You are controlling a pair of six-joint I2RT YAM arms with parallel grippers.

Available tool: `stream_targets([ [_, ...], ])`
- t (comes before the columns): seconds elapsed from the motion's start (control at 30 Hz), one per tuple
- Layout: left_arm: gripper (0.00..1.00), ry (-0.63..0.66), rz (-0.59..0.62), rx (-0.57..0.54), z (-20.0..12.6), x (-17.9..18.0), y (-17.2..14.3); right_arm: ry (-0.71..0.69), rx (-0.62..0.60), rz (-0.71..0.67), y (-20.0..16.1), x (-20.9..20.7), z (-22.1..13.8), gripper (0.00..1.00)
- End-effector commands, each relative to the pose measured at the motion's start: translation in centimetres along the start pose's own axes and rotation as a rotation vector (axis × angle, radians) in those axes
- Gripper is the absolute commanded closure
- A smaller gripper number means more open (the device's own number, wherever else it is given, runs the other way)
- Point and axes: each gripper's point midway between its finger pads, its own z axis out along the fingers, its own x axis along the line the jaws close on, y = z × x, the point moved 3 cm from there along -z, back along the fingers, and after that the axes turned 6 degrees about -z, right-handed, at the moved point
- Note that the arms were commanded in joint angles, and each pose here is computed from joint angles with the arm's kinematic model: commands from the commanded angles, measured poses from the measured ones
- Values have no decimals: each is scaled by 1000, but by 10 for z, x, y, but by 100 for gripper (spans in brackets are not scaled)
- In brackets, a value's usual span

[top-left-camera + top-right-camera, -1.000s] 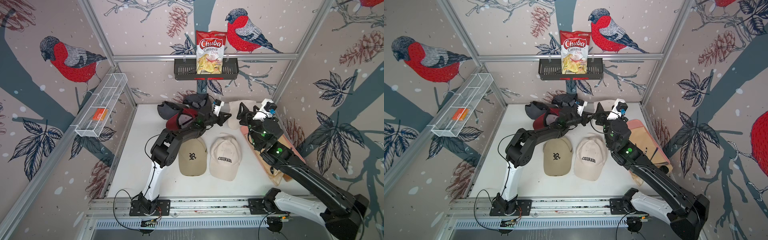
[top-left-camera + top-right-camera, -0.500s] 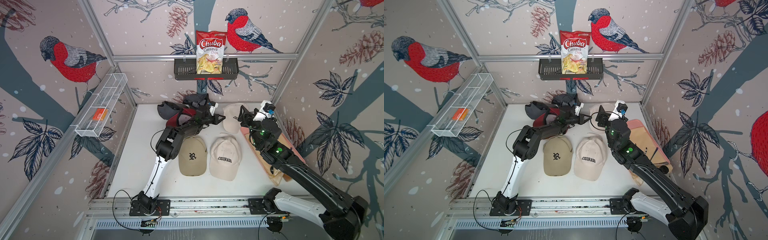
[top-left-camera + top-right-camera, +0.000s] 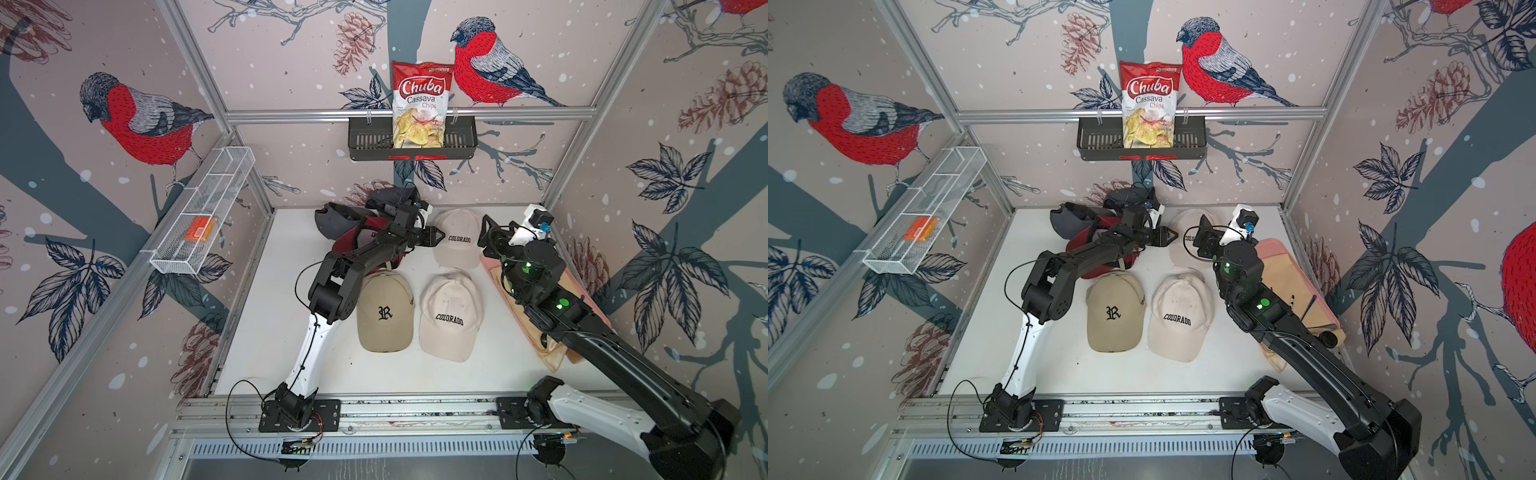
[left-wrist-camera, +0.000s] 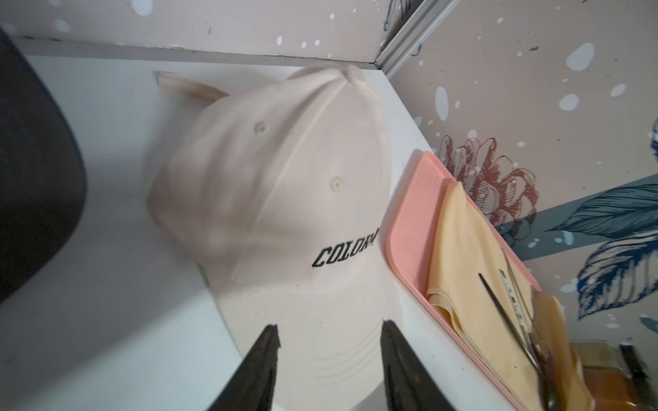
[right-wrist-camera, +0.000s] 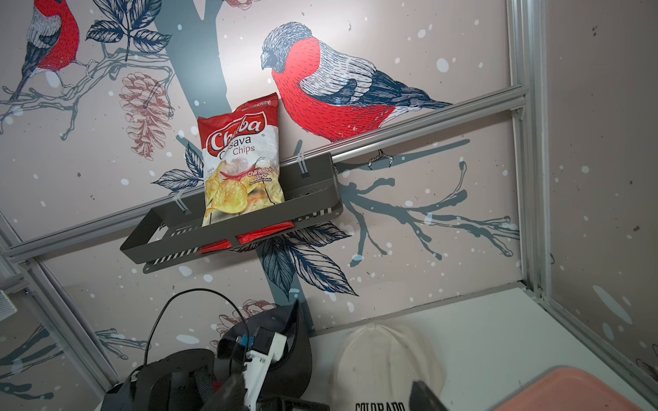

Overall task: Open the adjustable buckle of the baseball cap
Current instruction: Place the baseball cap at the center of the board, then pick up the baseball cap from the center of the board.

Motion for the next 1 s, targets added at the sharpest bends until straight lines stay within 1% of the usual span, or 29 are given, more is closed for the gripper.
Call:
stream_targets([
  [0.0, 48, 113, 73, 10, -10, 1, 3, 8, -7, 10, 5, 1, -2, 24],
  [0.13, 45, 168, 173, -38, -35, -19, 23, 29, -2, -1, 6, 4, -3, 23],
  [0.23, 44, 220, 275, -79, -68, -36, 46, 46, 8, -14, 5, 7, -2, 23],
  [0.37, 44, 304, 375, -115, -115, -38, 68, 78, 26, -29, -1, 12, 0, 22],
  [0.43, 44, 356, 391, -120, -135, -28, 75, 96, 37, -35, -4, 16, 2, 22],
  [0.47, 45, 403, 395, -126, -146, -19, 77, 108, 44, -39, -5, 18, 4, 22],
  [0.67, 52, 547, 439, -115, -186, 37, 72, 136, 68, -66, -10, 26, 9, 22],
  [0.8, 54, 643, 500, -95, -198, 63, 63, 135, 72, -75, -11, 27, 11, 21],
  [0.87, 54, 669, 506, -76, -199, 72, 60, 136, 79, -82, -12, 28, 13, 20],
  [0.97, 53, 720, 551, -41, -199, 85, 56, 138, 92, -95, -14, 31, 17, 19],
])
